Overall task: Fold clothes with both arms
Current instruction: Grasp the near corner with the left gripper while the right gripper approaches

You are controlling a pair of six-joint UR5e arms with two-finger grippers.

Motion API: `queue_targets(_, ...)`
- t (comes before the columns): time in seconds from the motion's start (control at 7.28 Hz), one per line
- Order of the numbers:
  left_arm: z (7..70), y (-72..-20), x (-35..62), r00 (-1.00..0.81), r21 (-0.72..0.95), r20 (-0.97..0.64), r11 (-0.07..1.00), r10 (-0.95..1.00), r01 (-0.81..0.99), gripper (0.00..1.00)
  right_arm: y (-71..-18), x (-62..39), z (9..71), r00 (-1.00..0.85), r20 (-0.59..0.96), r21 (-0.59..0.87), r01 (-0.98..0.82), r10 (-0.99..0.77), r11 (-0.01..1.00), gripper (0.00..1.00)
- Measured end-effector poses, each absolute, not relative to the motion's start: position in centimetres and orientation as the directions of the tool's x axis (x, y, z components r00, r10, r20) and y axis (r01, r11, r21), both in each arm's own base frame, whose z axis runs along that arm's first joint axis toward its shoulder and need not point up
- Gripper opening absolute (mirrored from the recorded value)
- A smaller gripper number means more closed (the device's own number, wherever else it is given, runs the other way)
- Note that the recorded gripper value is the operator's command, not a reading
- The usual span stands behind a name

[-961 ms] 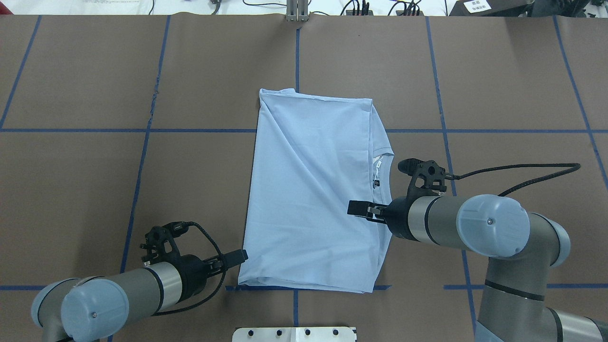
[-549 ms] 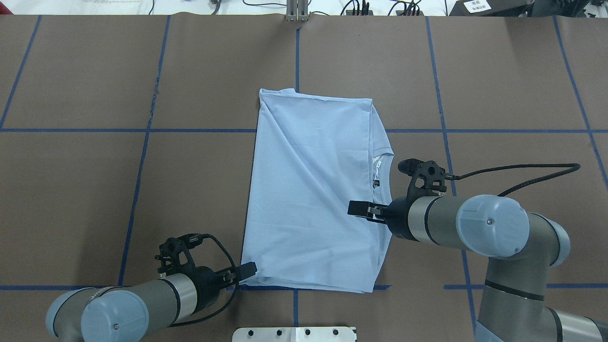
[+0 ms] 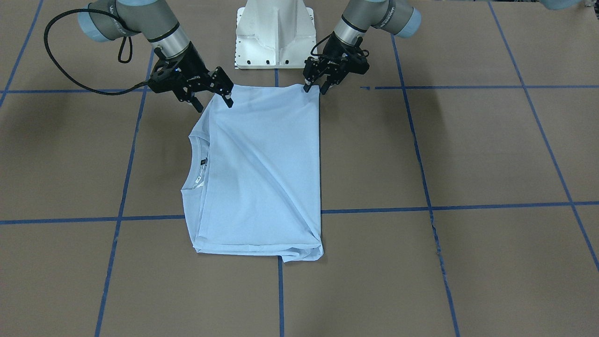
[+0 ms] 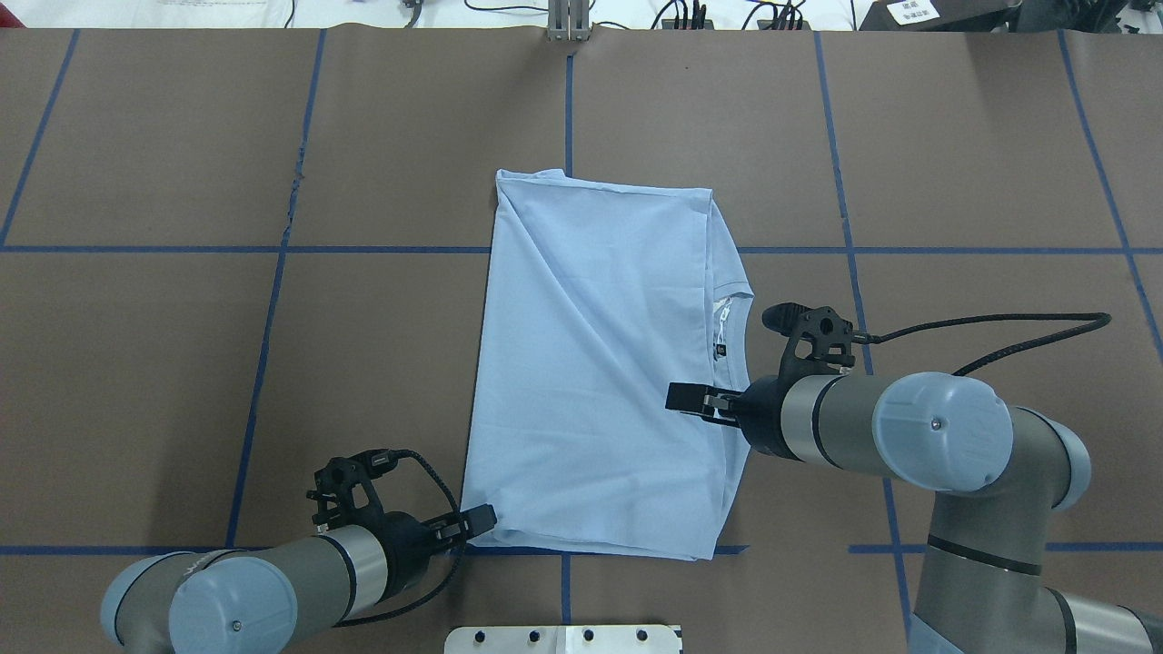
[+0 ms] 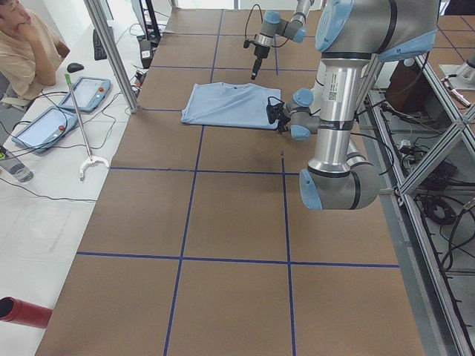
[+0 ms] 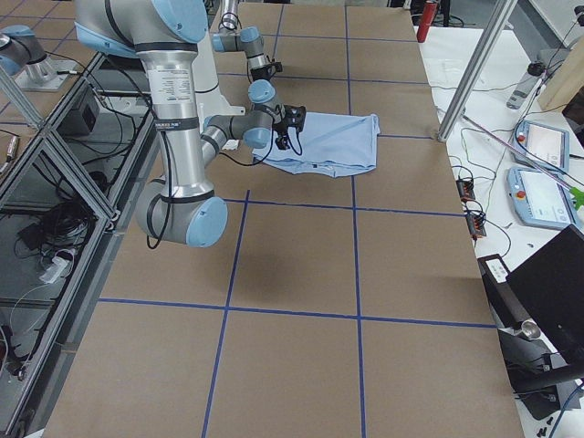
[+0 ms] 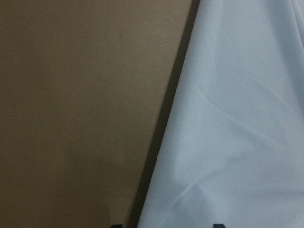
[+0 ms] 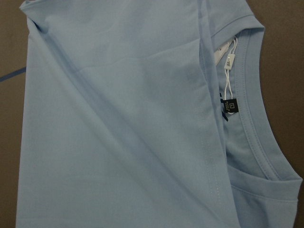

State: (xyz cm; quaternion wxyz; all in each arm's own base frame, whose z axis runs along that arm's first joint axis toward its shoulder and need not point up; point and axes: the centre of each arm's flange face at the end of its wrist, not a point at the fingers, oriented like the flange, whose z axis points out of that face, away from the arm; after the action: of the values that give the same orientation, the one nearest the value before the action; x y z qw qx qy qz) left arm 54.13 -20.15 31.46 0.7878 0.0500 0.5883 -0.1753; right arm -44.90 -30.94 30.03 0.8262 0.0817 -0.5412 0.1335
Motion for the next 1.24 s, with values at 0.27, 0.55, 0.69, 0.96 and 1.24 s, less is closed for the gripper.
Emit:
queue_targets(0.27, 31.5, -20.1, 54.3, 0.248, -0.128, -0.944, 0.934, -0.218, 0.333, 0.66, -30.9, -44.9, 30.0, 0.379, 0.916, -0.009, -0.309, 0.132, 0.951, 1.0)
queue_targets(0.55, 31.6, -19.6, 54.8, 0.253, -0.128, -0.943, 0.937, -0.216, 0.324, 0.64, -30.9, -44.9, 30.1, 0.379, 0.916, -0.009, -0.309, 0.132, 0.951, 1.0)
queue_targets(0.69, 31.4, -19.4, 55.0, 0.252, -0.129, -0.944, 0.939, -0.215, 0.32, 0.38, -30.9, -44.9, 30.1, 0.379, 0.916, -0.009, -0.309, 0.132, 0.951, 1.0)
queue_targets(0.96, 31.0, -19.3, 55.1, 0.244, -0.132, -0.946, 0.94, -0.215, 0.316, 0.0, -30.9, -44.9, 30.2, 0.381, 0.915, -0.01, -0.309, 0.133, 0.951, 1.0)
queue_targets(1.24, 30.4, -19.3, 54.9, 0.233, -0.135, -0.949, 0.94, -0.213, 0.312, 0.0, -30.9, -44.9, 30.6, 0.387, 0.912, -0.012, -0.31, 0.138, 0.951, 1.0)
